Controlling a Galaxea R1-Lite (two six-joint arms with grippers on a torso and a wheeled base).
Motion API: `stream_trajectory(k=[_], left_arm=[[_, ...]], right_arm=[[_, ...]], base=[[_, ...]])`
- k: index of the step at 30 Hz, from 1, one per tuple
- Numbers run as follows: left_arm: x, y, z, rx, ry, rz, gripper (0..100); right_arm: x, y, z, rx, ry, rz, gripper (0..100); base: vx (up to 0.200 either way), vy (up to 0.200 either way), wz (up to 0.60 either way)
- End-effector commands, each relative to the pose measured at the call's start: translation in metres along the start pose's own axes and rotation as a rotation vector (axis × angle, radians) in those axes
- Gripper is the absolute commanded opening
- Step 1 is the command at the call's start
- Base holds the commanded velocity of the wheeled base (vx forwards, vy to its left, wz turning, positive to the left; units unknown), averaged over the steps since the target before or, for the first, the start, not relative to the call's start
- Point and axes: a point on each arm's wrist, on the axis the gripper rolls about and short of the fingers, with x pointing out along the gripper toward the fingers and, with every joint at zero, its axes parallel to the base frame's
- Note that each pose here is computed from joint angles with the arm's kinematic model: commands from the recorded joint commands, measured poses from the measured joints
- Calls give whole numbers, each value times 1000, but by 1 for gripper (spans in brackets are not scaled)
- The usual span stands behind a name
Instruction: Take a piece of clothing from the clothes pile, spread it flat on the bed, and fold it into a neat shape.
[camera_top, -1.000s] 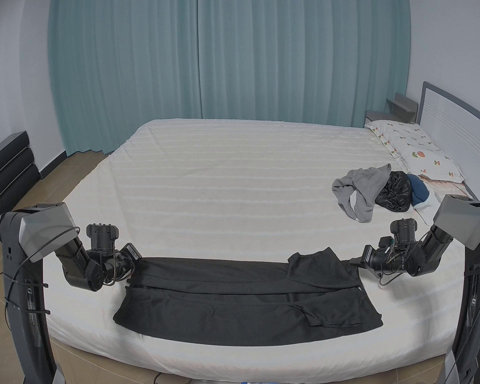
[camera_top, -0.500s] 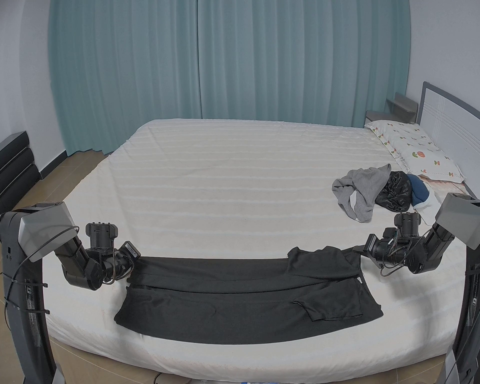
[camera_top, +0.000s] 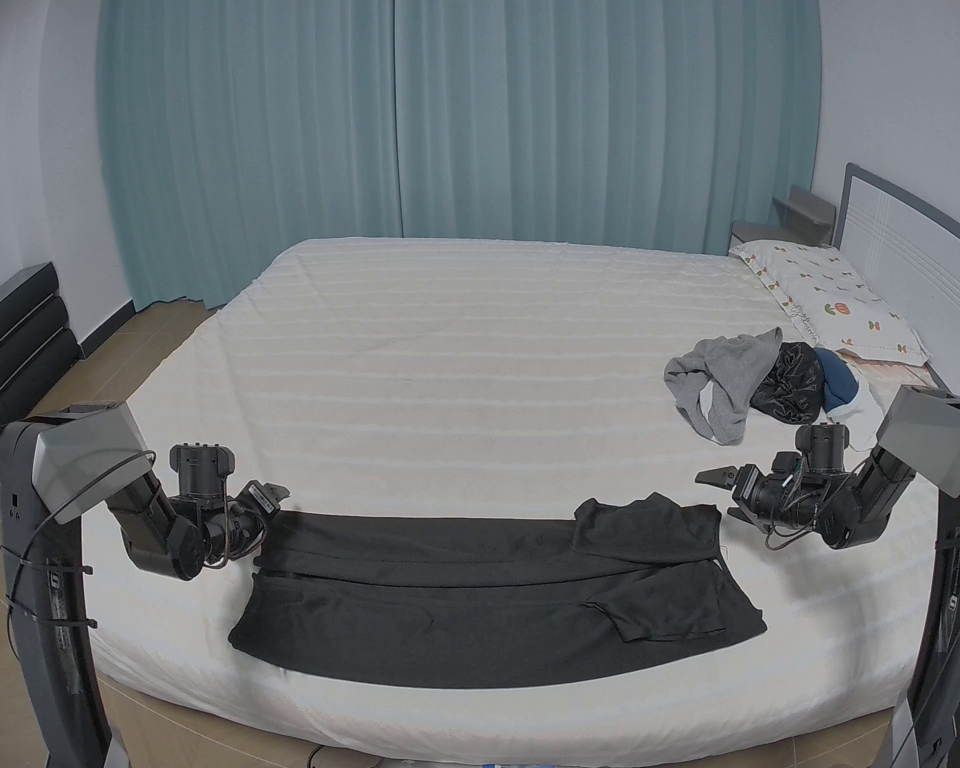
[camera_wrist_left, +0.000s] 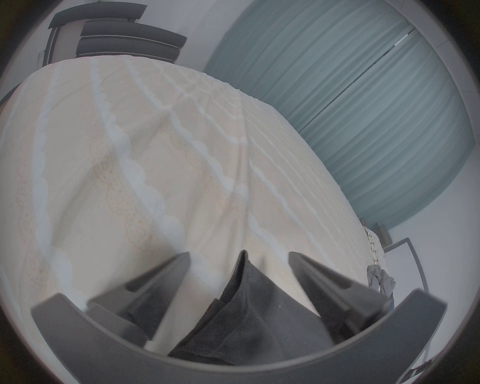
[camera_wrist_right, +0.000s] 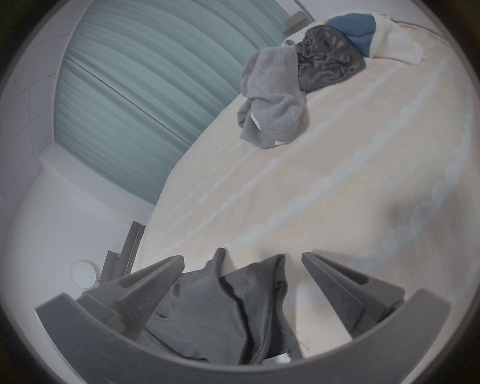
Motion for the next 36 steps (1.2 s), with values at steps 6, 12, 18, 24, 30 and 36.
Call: stream_trajectory(k=[6,12,18,24,30,36], left_arm=[[-18,-7,28,-95,-72,-32,100],[-22,-7,31,-104,-81,-31,100],[-21,-6,30,-104,-80,-30,100],[-21,-6,30,-104,-77,-28,100],[-21,-6,30,-104,-77,-28,100],[-27,-6,26,-95,-65,-24,100]], right_arm=[[-29,49,5,-58,49,124,100],[-5,34,-23,-169,165,92,100],[13,27,-35,-183,208,85,100],[19,27,-39,-188,223,86,0],[6,19,-40,-240,228,69,0],[-17,22,-36,-232,226,103,0]], base=[[0,0,0],[0,0,0],[0,0,0],[0,0,0],[0,0,0],[0,0,0]])
